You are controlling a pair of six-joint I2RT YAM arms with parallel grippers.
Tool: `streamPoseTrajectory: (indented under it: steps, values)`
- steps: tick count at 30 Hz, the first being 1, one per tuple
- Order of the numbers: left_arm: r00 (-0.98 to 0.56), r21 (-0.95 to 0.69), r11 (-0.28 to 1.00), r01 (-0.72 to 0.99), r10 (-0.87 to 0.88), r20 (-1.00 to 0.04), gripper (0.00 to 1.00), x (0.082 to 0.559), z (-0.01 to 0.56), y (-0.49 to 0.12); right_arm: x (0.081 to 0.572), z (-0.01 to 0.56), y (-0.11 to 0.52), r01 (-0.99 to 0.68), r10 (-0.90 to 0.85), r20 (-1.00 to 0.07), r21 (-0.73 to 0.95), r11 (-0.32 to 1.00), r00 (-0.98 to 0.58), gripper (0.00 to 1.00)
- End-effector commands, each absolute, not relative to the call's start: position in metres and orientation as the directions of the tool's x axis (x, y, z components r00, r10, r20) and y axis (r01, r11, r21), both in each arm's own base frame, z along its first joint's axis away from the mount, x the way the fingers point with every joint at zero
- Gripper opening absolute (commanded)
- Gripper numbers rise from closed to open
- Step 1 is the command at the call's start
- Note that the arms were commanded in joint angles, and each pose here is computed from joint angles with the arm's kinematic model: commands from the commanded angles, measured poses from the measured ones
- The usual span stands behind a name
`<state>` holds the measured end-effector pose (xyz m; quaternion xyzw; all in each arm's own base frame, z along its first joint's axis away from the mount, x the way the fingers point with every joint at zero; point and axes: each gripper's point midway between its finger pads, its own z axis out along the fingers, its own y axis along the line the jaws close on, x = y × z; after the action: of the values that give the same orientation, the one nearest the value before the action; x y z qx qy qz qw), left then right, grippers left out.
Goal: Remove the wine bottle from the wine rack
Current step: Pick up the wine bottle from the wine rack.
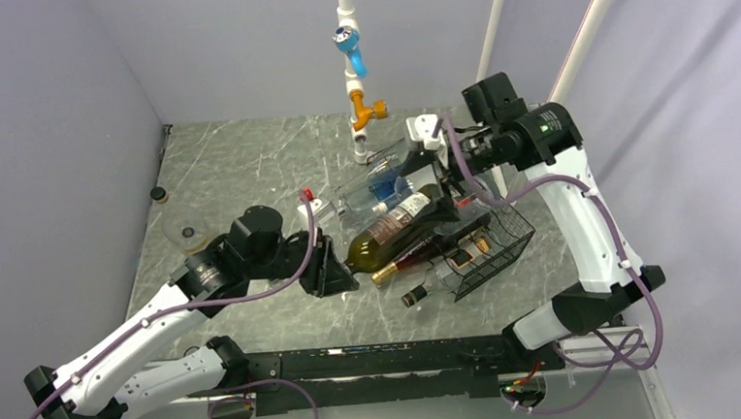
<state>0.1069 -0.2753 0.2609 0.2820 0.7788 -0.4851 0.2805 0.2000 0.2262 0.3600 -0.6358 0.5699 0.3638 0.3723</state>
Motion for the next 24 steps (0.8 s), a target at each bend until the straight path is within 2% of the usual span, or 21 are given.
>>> streamPoseTrajectory:
  steps: [1,7,12,24]
  values:
    - [-0.63,-0.578,0.327,0.748,0.074,-0.773,0.0,0.107,0.299,-0.266,0.194,0.365,0.245,-0.955,-0.448,-0.849,-0.199,-0.221,0.281,1.0]
    - [-0.672,-0.593,0.418,0.688,0.058,-0.739,0.0,0.106,0.294,-0.245,0.188,0.339,0.281,-0.882,-0.452,-0.781,-0.257,-0.395,0.43,1.0]
    - [-0.692,-0.596,0.472,0.65,0.042,-0.721,0.0,0.099,0.296,-0.227,0.183,0.337,0.318,-0.828,-0.435,-0.734,-0.312,-0.467,0.522,1.0]
    - [-0.743,-0.6,0.56,0.571,0.044,-0.668,0.0,0.079,0.291,-0.193,0.163,0.301,0.368,-0.776,-0.406,-0.736,-0.252,-0.578,0.541,1.0]
